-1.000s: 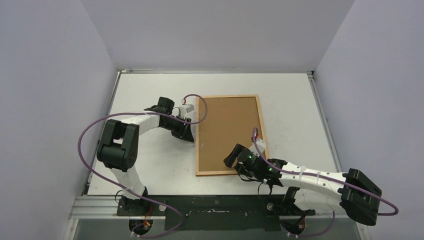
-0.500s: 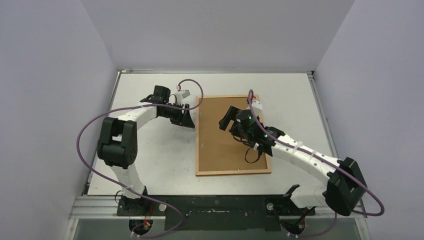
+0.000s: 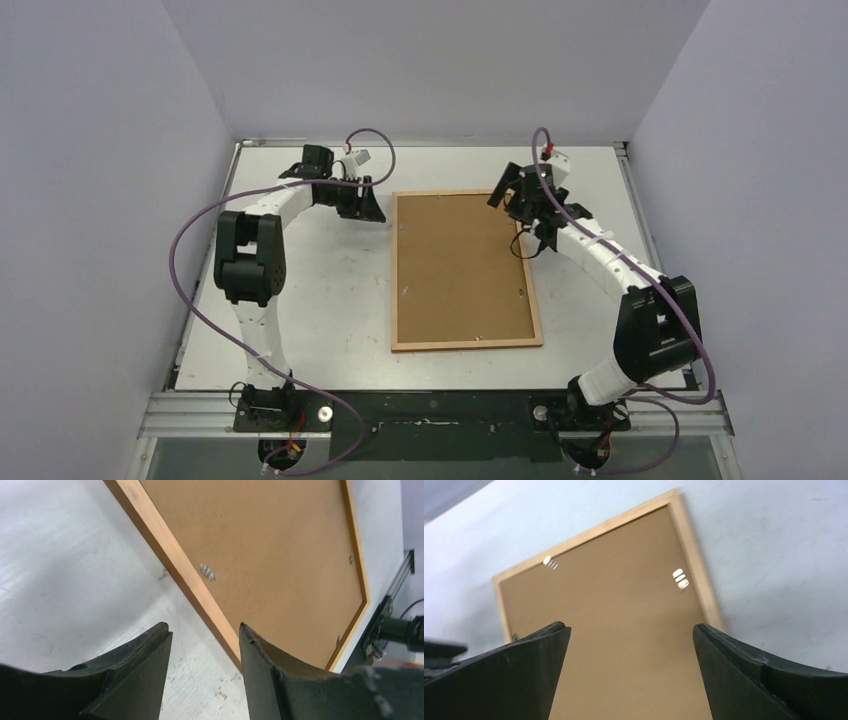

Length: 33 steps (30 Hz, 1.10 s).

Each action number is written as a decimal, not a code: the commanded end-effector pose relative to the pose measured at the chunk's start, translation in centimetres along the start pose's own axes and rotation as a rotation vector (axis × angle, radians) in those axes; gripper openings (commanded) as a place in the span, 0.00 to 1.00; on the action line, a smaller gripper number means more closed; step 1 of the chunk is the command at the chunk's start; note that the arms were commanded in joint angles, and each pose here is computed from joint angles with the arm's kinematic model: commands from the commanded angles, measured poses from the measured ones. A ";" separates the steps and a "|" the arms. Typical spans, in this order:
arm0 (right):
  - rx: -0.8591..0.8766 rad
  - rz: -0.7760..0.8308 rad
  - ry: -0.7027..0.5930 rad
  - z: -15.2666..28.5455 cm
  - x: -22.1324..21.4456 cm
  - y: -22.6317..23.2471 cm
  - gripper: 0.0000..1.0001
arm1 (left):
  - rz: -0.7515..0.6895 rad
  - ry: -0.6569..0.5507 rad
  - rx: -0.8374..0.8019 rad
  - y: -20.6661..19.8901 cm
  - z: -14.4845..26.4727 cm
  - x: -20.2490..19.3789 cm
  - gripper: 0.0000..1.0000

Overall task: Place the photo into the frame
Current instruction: Install the photo frame at the center of the board, then adjust the photo frame at the center of the board.

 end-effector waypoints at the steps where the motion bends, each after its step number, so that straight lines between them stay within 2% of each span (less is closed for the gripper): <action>1: -0.025 -0.061 0.016 -3.8 2.5 -4.0 0.95 | -0.101 0.078 -0.099 -1.4 0.9 -3.4 0.50; 4: -0.011 -0.095 0.077 -6.9 2.8 -4.6 0.91 | -0.173 0.119 -0.139 -2.4 1.8 -6.1 0.50; 11: 0.057 -0.168 0.174 -12.0 1.9 -4.4 0.90 | -0.325 0.253 -0.143 -3.5 2.0 -10.5 0.47; 18: 0.156 -0.208 0.243 -15.2 1.0 -2.1 0.90 | -0.362 0.296 -0.151 -4.5 0.7 -12.7 0.44; 23: 0.227 -0.186 0.263 -16.8 0.4 1.6 0.90 | -0.385 0.324 -0.184 -5.6 0.3 -13.9 0.43; 33: 0.379 -0.092 0.391 -19.7 -4.2 10.8 0.90 | -0.375 0.373 -0.270 -8.1 0.1 -14.2 0.43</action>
Point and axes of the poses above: each gripper's point midway between its finger pads, its own z axis back along the fingers, its own y axis along the line the jaws close on, x = y × z, the point moved 9 cm from there along z, back along the fingers, and after that the axes turned 7 degrees about -z, right-handed, at the moved point
